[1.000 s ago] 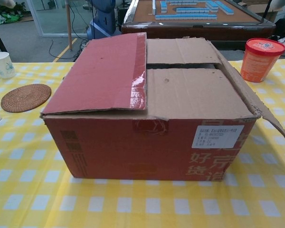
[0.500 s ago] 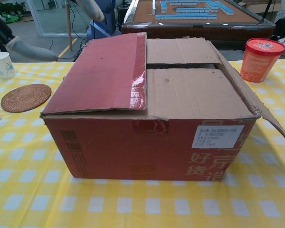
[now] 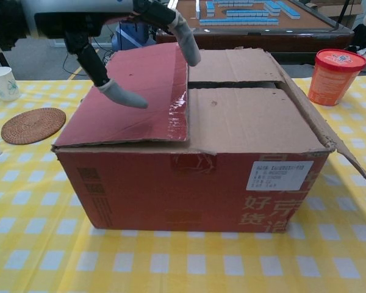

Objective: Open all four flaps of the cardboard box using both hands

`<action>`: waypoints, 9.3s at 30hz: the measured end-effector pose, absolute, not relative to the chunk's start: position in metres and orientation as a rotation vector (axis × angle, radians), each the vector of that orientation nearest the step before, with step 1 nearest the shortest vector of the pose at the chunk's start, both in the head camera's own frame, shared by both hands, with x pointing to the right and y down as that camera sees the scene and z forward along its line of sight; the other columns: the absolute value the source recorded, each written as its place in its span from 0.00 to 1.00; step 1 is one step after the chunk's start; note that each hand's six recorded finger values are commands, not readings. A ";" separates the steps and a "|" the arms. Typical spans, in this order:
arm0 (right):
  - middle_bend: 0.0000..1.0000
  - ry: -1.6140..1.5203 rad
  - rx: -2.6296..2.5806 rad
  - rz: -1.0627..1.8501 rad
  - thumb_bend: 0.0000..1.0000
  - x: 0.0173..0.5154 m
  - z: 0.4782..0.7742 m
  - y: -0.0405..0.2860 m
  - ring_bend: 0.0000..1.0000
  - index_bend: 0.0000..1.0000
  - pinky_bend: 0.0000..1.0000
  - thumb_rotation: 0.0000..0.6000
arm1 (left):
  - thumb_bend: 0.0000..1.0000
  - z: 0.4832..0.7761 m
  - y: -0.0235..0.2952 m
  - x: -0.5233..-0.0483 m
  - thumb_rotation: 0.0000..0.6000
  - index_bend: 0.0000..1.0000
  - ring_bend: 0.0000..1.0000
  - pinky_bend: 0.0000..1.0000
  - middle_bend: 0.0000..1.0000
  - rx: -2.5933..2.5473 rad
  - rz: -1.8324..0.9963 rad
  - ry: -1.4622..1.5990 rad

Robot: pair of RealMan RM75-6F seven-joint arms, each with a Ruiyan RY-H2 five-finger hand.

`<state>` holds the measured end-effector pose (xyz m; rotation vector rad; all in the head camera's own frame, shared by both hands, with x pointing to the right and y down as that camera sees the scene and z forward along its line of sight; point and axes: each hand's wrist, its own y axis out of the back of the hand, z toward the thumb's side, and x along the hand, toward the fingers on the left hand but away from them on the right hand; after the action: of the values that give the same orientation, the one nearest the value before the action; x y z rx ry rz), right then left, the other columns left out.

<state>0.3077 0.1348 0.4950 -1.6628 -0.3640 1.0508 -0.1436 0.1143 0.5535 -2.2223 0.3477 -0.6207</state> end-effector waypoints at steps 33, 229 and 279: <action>0.36 -0.407 -1.660 1.056 0.71 0.320 0.491 0.129 0.26 0.22 0.10 1.00 | 0.23 0.573 0.104 -0.095 0.42 0.44 0.10 0.00 0.30 -2.097 -0.764 0.168; 0.00 -0.711 -1.559 1.282 0.23 0.153 0.584 -0.121 0.00 0.00 0.09 1.00 | 0.23 0.515 0.130 -0.414 0.36 0.35 0.11 0.00 0.25 -1.734 -1.392 0.892; 0.21 -0.377 -2.132 1.146 0.65 0.199 0.587 0.095 0.10 0.21 0.09 1.00 | 0.23 0.528 0.130 -0.414 0.40 0.37 0.11 0.00 0.25 -1.757 -1.375 0.906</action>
<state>0.1986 0.0946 0.5874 -2.1317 -0.3773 1.1459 -0.4144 0.1301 0.5277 -1.7572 0.9056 -1.3748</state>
